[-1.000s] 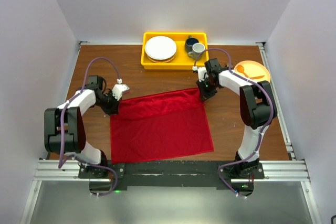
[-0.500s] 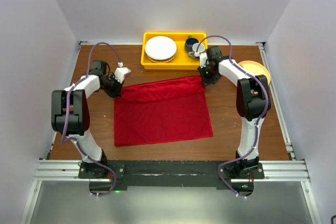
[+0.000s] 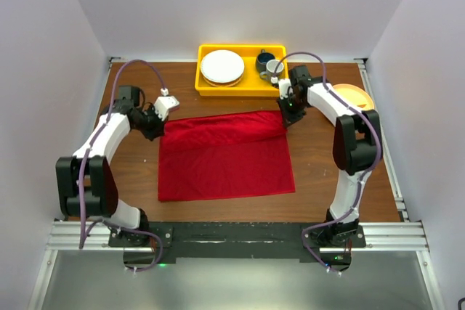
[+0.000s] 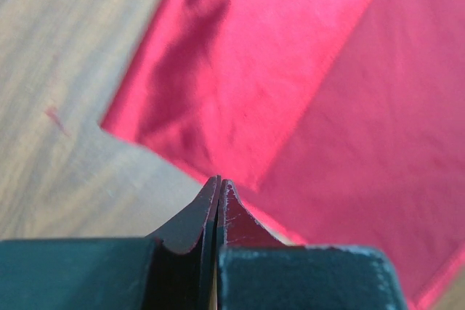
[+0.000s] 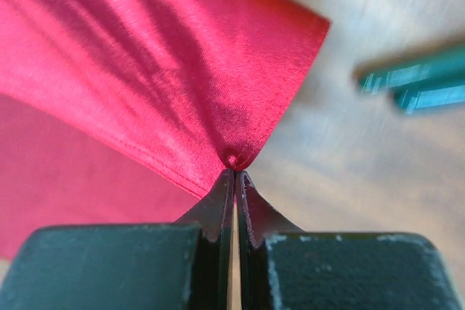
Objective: Fold the napkin into a case and place the utensils inside
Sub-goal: Fold and flatten the napkin at the center of the board.
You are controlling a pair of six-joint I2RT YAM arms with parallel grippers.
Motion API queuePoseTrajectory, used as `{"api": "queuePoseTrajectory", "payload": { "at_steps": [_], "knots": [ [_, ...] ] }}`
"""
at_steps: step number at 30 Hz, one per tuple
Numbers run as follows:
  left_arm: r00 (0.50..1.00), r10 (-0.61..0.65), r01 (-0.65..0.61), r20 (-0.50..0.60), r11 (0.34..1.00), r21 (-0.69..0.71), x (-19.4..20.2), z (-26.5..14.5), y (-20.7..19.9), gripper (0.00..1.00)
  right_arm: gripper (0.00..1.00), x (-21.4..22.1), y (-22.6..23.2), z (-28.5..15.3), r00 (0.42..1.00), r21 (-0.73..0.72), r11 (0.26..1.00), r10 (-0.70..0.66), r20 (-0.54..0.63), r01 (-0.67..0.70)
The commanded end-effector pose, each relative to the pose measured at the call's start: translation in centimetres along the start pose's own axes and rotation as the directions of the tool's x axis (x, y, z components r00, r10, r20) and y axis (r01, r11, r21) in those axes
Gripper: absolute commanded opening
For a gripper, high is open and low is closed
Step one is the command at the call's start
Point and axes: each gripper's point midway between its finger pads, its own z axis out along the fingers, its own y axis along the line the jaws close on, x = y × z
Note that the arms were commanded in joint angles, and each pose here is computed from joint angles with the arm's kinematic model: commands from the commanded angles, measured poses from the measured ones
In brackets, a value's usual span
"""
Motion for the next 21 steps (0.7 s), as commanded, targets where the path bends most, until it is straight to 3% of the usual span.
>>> {"api": "queuePoseTrajectory", "payload": {
  "at_steps": [1, 2, 5, 8, 21],
  "knots": [
    [0.997, 0.07, -0.069, -0.019, 0.997, 0.042, 1.9, -1.8, -3.1, 0.0, 0.0, 2.5, 1.8, -3.8, 0.999, -0.044, 0.998, -0.036, 0.004, 0.036],
    [0.997, 0.078, -0.077, -0.024, 0.996, 0.039, 2.4, -1.8, -3.6, 0.0, 0.0, 2.9, 1.9, -3.7, 0.999, -0.048, 0.998, -0.035, -0.002, 0.035],
    [0.997, 0.073, -0.073, 0.0, 0.997, 0.014, 2.2, -1.3, -3.3, 0.22, 0.0, 3.6, 1.9, -2.2, 0.999, -0.058, 0.998, -0.019, -0.029, 0.017],
    [0.998, 0.062, -0.062, -0.008, 0.998, 0.006, 1.7, -0.3, -2.8, 0.35, 0.0, 3.4, 1.7, -1.6, 0.999, -0.058, 0.998, -0.012, -0.033, 0.011],
    [0.992, 0.044, -0.047, -0.118, 0.999, -0.024, 2.7, 3.6, -2.4, 0.43, 0.0, 3.7, 1.2, -0.4, 0.998, -0.039, 0.999, -0.022, -0.05, 0.02]
  ]
}}
